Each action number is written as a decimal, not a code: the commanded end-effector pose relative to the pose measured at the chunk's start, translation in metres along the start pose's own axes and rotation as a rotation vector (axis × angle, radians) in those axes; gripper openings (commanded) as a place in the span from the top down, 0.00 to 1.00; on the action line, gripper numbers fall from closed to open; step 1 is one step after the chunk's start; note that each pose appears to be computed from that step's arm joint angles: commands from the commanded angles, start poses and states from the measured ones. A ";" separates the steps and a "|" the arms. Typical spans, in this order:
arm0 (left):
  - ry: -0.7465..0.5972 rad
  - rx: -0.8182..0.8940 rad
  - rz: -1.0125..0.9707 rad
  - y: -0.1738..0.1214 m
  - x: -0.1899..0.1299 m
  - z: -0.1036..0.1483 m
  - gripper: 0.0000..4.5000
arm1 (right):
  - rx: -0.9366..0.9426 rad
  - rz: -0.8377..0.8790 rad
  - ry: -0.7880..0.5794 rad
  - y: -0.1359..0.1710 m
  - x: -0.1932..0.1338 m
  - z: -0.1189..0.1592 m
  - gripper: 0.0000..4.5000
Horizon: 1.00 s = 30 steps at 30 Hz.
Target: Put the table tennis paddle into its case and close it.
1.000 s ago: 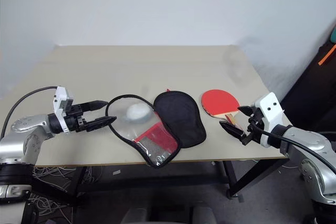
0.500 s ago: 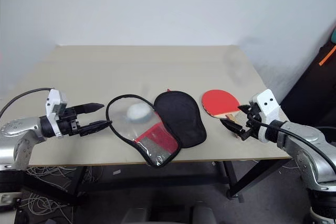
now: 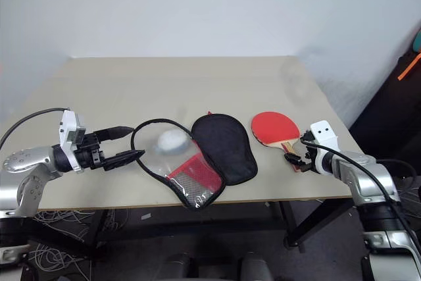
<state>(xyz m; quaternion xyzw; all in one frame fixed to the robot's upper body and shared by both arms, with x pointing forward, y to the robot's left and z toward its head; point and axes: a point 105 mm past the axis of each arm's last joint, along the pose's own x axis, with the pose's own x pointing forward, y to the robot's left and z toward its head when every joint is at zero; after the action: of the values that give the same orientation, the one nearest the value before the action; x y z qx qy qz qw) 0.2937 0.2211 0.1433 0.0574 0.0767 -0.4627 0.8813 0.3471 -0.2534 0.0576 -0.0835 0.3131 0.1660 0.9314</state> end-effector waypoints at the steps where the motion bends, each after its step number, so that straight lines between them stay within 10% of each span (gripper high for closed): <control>1: -0.045 0.037 0.006 -0.001 0.000 0.014 0.01 | -0.021 -0.044 -0.042 -0.006 0.006 0.014 0.00; 6: -0.049 0.031 0.011 -0.001 0.003 0.012 0.00 | 0.009 -0.093 -0.034 -0.009 0.018 0.010 0.14; 14: -0.052 0.025 0.012 0.000 0.004 0.011 0.00 | 0.044 -0.126 -0.036 -0.011 0.019 0.007 0.74; 21: -0.053 0.024 0.009 0.000 0.006 0.011 0.00 | 0.148 -0.176 -0.300 -0.014 -0.001 0.069 0.75; 30: -0.053 0.024 0.005 0.003 0.010 0.010 0.00 | 0.088 0.116 -0.351 0.114 0.003 0.105 0.75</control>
<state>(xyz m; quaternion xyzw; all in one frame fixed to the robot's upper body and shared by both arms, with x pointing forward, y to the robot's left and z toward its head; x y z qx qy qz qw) 0.2996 0.2169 0.1403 0.0428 0.0677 -0.4576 0.8855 0.3673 -0.1284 0.1157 0.0176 0.1813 0.2155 0.9594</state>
